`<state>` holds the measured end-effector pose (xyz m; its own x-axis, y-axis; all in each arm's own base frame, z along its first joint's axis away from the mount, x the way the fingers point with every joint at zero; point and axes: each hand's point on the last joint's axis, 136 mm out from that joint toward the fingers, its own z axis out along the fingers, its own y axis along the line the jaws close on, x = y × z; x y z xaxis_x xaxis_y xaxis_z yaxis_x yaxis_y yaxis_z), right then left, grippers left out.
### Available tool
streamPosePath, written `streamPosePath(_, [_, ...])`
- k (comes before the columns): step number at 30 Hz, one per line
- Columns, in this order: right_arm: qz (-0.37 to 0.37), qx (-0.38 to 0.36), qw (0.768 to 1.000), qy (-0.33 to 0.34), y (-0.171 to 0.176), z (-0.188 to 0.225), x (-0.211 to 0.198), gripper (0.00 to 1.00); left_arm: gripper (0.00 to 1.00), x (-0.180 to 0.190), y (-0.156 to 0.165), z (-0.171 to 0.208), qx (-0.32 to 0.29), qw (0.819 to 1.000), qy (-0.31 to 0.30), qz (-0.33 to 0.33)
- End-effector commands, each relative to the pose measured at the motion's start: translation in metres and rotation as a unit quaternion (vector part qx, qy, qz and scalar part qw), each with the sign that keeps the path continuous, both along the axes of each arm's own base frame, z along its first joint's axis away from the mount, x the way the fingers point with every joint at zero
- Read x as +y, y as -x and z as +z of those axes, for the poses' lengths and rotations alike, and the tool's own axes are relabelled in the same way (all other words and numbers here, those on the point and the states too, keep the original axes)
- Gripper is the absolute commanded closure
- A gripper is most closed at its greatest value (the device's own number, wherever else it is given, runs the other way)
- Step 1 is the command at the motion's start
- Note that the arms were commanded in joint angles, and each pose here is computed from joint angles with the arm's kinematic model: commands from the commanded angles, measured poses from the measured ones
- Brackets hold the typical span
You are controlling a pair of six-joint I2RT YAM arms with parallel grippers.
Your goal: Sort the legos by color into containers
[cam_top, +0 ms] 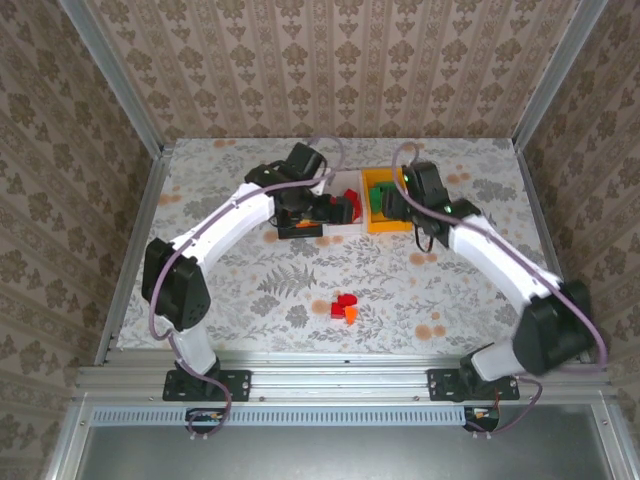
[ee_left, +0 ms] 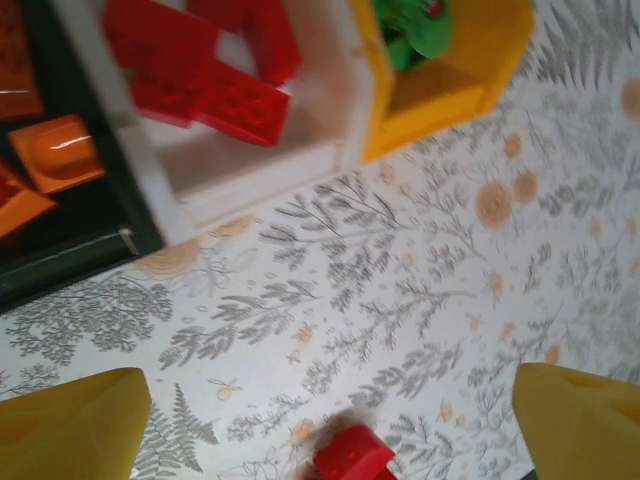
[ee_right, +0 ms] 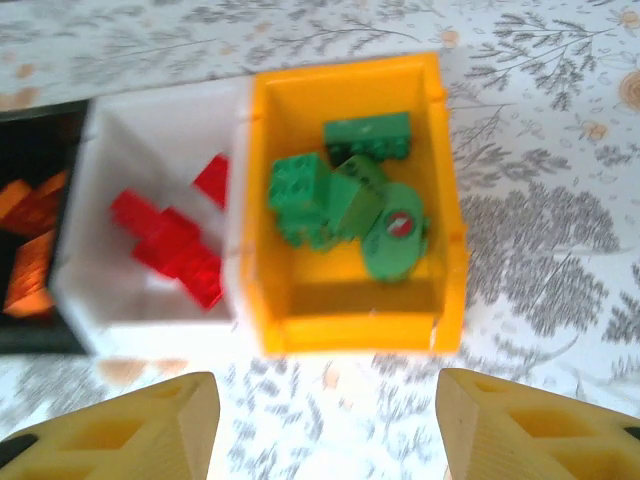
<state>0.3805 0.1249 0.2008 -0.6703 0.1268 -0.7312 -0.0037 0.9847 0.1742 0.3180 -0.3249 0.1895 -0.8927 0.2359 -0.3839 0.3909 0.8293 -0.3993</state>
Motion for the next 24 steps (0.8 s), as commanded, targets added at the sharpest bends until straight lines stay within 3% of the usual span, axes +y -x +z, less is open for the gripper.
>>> streamPosePath(1, [-0.035,-0.030,0.998,-0.039,0.028,-0.008,-0.008,0.40,0.08,0.008,0.036,-0.021,0.011,0.997,-0.071,-0.022])
streamPosePath(6, [-0.004,-0.024,0.999,-0.028,0.077,-0.021,-0.006,0.39,0.09,0.004,0.097,-0.056,0.001,0.996,-0.087,-0.022])
streamPosePath(12, [-0.013,-0.037,0.999,-0.011,0.096,-0.036,-0.024,0.36,0.10,-0.005,0.157,-0.100,0.031,0.994,-0.090,-0.048])
streamPosePath(24, [-0.003,-0.032,0.999,-0.023,0.103,-0.045,-0.022,0.35,0.20,0.019,0.160,-0.133,0.029,0.989,-0.140,-0.025])
